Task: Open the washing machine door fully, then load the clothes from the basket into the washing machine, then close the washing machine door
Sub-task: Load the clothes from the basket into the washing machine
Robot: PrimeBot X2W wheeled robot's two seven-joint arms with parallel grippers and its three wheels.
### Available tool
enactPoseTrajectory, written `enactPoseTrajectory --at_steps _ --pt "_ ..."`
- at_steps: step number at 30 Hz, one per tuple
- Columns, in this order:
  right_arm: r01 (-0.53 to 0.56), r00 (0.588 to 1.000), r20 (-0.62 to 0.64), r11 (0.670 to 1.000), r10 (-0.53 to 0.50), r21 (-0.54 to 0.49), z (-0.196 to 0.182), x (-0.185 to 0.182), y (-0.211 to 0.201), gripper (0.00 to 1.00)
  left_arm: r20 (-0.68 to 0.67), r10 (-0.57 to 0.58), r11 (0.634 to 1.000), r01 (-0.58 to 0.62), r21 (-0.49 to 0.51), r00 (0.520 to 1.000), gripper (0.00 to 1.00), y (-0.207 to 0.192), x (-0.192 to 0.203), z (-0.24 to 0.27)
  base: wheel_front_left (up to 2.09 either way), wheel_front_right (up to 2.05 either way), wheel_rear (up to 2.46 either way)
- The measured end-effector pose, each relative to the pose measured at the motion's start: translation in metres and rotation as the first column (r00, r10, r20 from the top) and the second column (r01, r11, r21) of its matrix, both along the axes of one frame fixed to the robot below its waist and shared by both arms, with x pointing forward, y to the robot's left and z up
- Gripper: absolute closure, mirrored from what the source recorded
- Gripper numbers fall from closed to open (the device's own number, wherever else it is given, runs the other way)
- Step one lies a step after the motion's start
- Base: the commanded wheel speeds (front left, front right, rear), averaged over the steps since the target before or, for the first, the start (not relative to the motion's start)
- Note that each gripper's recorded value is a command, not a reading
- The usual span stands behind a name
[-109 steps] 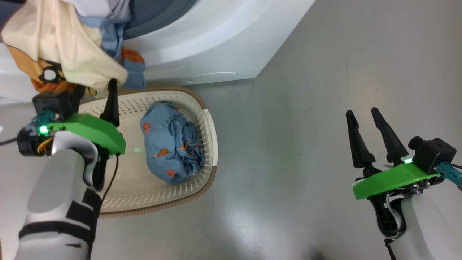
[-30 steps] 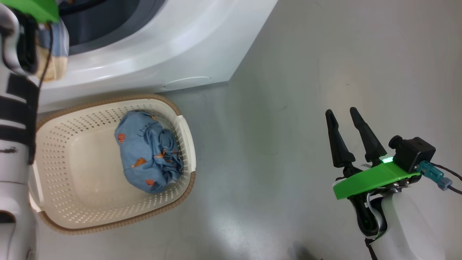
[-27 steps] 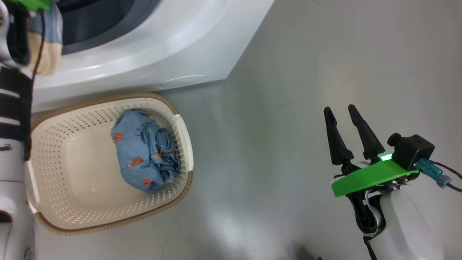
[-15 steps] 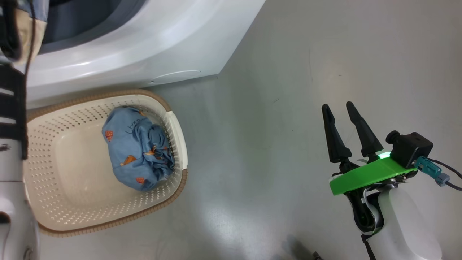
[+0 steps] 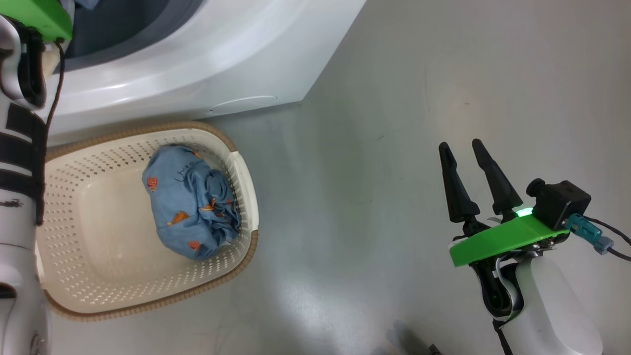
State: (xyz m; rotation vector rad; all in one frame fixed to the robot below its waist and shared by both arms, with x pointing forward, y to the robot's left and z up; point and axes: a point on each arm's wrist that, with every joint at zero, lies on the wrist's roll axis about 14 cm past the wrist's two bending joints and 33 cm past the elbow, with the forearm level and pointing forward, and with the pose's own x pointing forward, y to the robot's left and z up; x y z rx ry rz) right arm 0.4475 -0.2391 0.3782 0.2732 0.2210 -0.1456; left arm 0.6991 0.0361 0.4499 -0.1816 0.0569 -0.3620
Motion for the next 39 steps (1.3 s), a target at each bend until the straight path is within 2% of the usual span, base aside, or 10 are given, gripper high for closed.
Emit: enactPoseTrajectory --at_steps 17,33,39 --pt "-0.017 1.000 0.013 1.000 0.017 0.007 0.000 0.009 0.006 0.00 0.002 0.019 0.999 -0.019 -0.048 1.000 0.00 0.006 -0.003 0.002 0.00 0.00 0.00" --pt "-0.040 0.999 0.035 0.999 0.039 0.014 0.004 0.019 0.012 0.00 -0.068 0.073 0.992 -0.079 -0.094 0.995 0.00 0.029 -0.043 -0.029 0.00 0.00 0.00" --pt "-0.054 0.998 0.044 0.999 0.053 0.011 0.005 0.023 0.015 0.00 -0.082 0.093 0.991 -0.100 -0.084 0.992 0.00 0.038 -0.063 -0.039 0.00 0.00 0.00"
